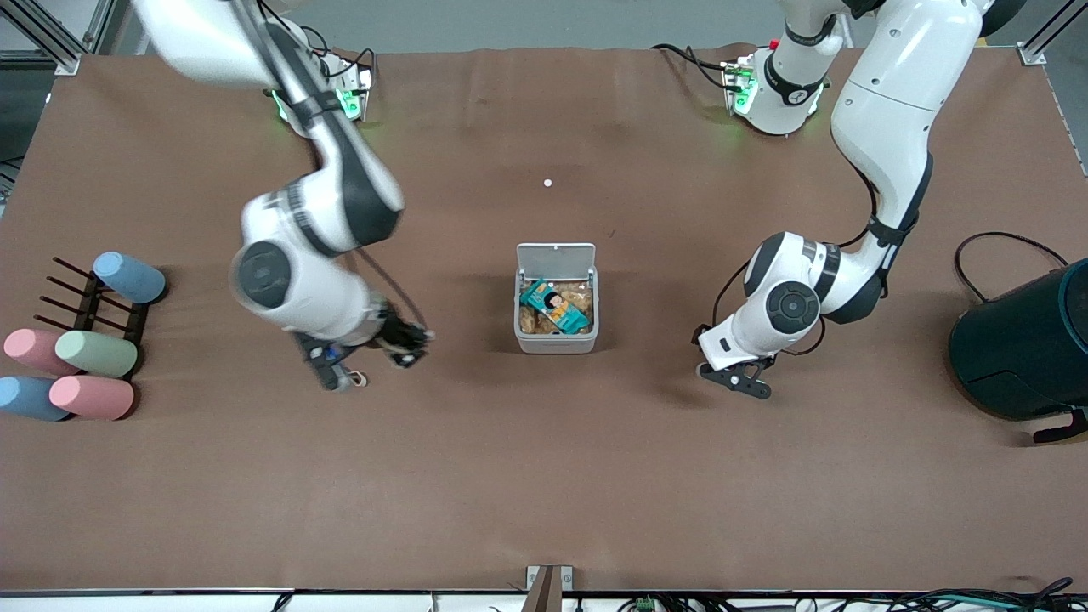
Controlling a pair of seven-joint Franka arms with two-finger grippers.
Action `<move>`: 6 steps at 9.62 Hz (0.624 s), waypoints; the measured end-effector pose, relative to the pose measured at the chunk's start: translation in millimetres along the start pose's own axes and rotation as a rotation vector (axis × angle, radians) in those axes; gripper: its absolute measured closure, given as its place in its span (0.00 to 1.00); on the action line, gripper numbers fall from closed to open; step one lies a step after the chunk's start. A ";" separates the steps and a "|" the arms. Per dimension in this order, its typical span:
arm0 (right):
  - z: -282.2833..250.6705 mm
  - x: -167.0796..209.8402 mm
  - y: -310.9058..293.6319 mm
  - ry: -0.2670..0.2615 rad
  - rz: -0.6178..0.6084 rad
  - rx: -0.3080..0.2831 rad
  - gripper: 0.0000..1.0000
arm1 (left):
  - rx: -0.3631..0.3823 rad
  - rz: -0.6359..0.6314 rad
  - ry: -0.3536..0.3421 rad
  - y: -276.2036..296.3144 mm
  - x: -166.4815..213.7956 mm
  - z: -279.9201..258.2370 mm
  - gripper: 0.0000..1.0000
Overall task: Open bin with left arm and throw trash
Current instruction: 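Drop the tissues into the bin with the right gripper while the left carries tape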
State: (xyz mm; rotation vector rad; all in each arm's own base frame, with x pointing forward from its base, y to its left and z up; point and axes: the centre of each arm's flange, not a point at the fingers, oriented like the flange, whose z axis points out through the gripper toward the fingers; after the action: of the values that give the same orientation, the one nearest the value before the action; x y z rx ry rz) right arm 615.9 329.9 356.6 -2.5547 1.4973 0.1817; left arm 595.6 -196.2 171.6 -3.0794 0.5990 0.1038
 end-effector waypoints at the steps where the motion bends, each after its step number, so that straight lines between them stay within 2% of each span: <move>1: 20.2 -29.1 -8.1 0.003 0.089 0.036 0.68 | 0.002 -0.001 0.003 -1.7 0.2 -1.6 0.31; 2: 39.7 -56.7 -12.3 0.002 0.133 0.058 0.68 | 0.004 -0.003 0.010 -3.3 1.0 -6.3 0.45; 4: 58.4 -99.9 -12.0 -0.004 0.126 0.058 0.68 | 0.010 0.000 0.037 -2.0 7.1 -27.1 0.46; 6: 60.4 -128.8 -9.4 -0.011 0.089 0.056 0.68 | 0.018 0.006 0.015 4.1 18.8 -72.0 0.46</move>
State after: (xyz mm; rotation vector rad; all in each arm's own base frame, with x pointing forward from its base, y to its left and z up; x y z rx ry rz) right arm 560.4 456.9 323.3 -2.4415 1.5906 0.1622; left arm 616.1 -208.1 242.2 -3.0635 0.6063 0.0750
